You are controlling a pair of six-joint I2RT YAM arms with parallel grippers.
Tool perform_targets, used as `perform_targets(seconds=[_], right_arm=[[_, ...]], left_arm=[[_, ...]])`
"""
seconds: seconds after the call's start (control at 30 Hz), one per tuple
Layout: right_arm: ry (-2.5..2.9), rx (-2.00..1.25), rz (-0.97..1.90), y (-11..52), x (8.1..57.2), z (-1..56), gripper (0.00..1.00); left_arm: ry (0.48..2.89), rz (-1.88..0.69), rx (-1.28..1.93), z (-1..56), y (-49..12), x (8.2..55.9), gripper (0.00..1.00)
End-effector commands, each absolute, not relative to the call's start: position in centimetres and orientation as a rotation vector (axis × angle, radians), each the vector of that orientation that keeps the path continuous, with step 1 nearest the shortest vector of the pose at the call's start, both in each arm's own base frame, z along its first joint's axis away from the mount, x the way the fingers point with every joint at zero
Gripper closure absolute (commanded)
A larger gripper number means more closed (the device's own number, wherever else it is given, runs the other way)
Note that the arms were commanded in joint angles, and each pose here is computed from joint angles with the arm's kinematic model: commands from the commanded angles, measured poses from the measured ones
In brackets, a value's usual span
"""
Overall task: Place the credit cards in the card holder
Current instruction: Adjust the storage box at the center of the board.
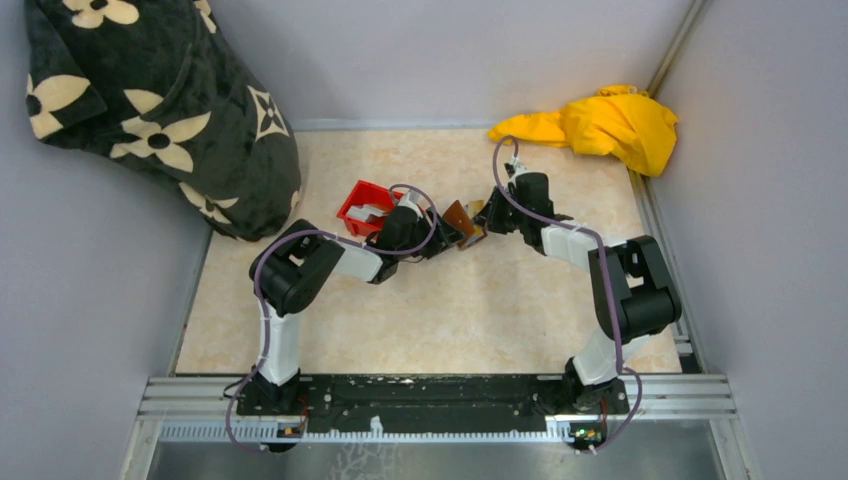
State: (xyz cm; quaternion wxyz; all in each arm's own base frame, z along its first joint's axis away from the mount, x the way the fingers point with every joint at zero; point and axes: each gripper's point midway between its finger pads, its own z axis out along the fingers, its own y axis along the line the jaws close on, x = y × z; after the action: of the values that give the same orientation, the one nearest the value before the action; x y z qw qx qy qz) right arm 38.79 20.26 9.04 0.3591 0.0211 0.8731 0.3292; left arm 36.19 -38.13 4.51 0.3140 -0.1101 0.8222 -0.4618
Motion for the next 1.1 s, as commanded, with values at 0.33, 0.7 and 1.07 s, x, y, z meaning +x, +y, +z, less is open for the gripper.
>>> perform_targets(seconds=[0.33,0.7,1.07], right_arm=[[2.155,-0.157,0.775,23.8,38.1,13.4,1.0],[2.159,-0.249,0.671,25.3,37.1,13.3,1.0],[2.166,-0.306,0.554,25.8,36.4,12.9,1.0]], left_arm=[[2.385,-1.02,-0.36,-0.1,-34.2,32.2,0.36],[2.363,-1.003,-0.372,1.2,-32.7,31.1,0.36],[2.327,-0.99,-0.387,2.7,-31.2,30.2,0.35]])
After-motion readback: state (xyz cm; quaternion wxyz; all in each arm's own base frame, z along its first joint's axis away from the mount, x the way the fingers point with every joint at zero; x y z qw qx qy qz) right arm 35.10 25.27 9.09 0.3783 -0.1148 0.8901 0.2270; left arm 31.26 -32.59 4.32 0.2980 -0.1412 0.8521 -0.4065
